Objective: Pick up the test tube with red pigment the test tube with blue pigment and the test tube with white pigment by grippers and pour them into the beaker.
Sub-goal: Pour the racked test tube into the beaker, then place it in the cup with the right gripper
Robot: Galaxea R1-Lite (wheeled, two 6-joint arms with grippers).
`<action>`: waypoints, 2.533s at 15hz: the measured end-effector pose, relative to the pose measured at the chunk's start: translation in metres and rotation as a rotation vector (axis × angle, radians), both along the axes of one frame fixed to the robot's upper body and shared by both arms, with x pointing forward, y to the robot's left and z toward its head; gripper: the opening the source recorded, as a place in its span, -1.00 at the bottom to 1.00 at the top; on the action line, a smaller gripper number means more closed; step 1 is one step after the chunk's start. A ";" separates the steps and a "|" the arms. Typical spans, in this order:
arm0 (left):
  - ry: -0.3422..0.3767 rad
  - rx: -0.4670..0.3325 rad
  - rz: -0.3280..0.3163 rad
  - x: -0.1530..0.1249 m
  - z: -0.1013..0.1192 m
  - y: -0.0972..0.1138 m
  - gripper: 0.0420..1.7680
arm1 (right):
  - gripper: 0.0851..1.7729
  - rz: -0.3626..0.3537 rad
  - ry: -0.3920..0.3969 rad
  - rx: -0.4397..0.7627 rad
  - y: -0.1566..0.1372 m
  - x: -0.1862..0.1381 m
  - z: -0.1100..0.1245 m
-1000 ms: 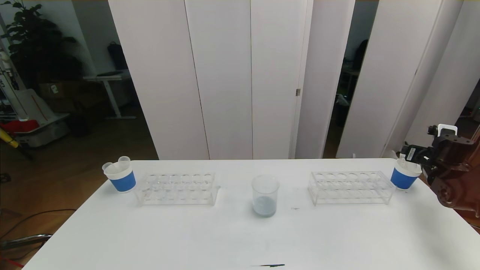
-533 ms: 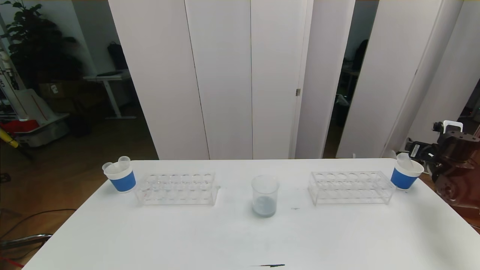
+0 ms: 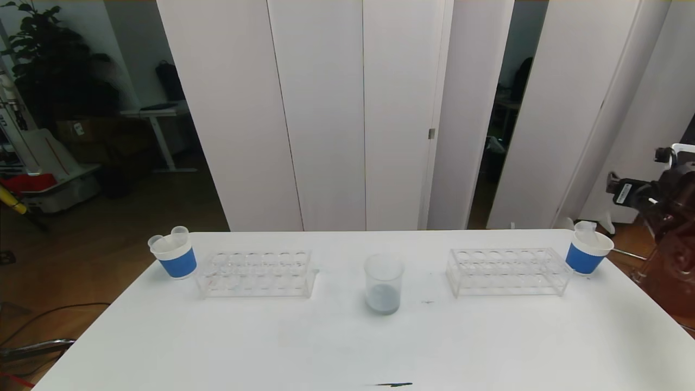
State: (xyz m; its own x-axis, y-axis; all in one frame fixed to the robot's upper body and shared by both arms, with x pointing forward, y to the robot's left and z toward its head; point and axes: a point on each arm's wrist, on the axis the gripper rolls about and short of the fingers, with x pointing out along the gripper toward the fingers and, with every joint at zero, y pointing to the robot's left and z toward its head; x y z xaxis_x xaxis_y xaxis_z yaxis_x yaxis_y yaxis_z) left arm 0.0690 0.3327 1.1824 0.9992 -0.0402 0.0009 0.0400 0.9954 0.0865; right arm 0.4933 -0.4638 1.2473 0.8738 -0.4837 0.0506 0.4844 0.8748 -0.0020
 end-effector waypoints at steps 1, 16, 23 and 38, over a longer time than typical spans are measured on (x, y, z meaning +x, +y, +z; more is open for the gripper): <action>0.000 0.000 0.000 0.000 0.000 0.000 0.97 | 0.97 0.018 -0.011 -0.009 0.001 -0.005 0.015; 0.000 0.000 0.000 0.000 0.000 0.000 0.97 | 0.97 0.426 -0.230 -0.093 0.100 -0.258 0.216; 0.000 0.000 0.000 0.000 0.000 0.000 0.97 | 0.97 0.568 -0.204 -0.070 0.131 -0.409 0.145; 0.000 0.000 -0.001 0.000 0.000 0.000 0.97 | 0.97 0.538 0.044 0.077 0.128 -0.425 -0.057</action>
